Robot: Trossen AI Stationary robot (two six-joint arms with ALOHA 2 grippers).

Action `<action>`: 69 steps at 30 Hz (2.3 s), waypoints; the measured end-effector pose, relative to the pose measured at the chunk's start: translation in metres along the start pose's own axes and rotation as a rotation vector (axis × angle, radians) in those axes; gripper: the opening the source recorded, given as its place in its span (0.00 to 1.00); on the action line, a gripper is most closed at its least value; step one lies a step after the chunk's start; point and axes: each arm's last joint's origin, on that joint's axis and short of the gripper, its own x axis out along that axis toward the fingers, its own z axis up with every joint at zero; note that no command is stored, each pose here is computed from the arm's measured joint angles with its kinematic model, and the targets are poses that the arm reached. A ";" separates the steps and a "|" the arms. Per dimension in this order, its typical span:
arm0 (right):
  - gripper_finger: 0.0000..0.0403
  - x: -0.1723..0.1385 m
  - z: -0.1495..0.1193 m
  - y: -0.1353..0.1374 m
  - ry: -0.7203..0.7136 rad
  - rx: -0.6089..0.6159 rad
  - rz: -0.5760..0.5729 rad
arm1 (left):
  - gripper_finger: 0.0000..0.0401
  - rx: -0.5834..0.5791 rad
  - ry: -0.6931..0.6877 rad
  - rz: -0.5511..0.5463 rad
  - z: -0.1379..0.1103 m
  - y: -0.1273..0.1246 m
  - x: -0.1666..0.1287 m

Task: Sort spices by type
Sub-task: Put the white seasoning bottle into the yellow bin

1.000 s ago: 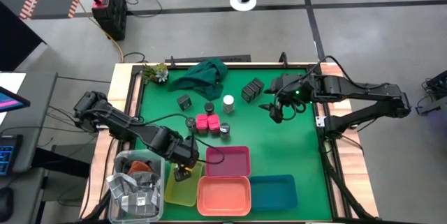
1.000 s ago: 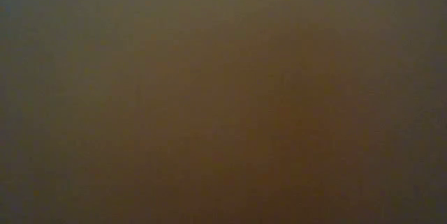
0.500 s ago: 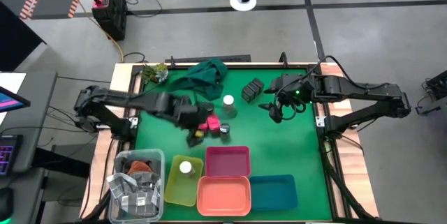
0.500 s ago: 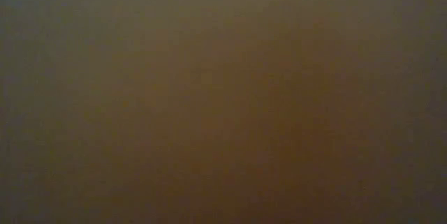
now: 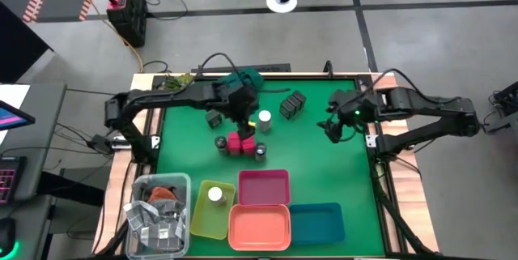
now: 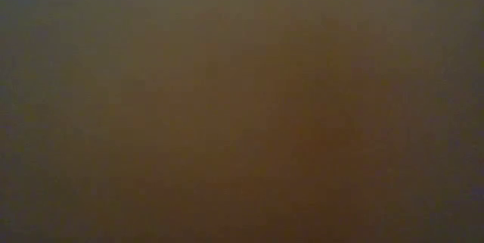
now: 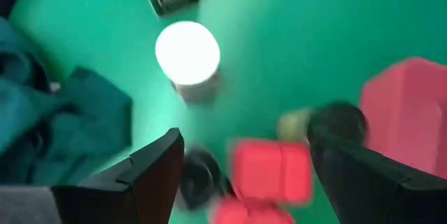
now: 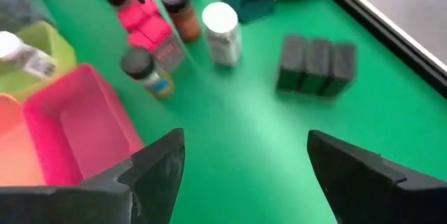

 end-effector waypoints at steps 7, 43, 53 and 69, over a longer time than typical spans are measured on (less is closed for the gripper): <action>0.81 -0.020 -0.013 -0.004 -0.038 0.088 -0.029 | 0.73 -0.010 -0.058 0.019 0.010 0.016 0.026; 0.81 -0.012 -0.014 0.012 -0.067 0.084 -0.072 | 0.74 0.004 -0.032 0.093 0.005 0.032 0.095; 0.81 -0.012 -0.014 0.012 -0.069 0.083 -0.071 | 0.49 -0.013 -0.031 0.081 0.005 0.028 0.095; 0.81 -0.012 -0.013 0.012 -0.080 0.041 -0.067 | 0.49 0.004 -0.050 0.061 0.037 0.023 -0.008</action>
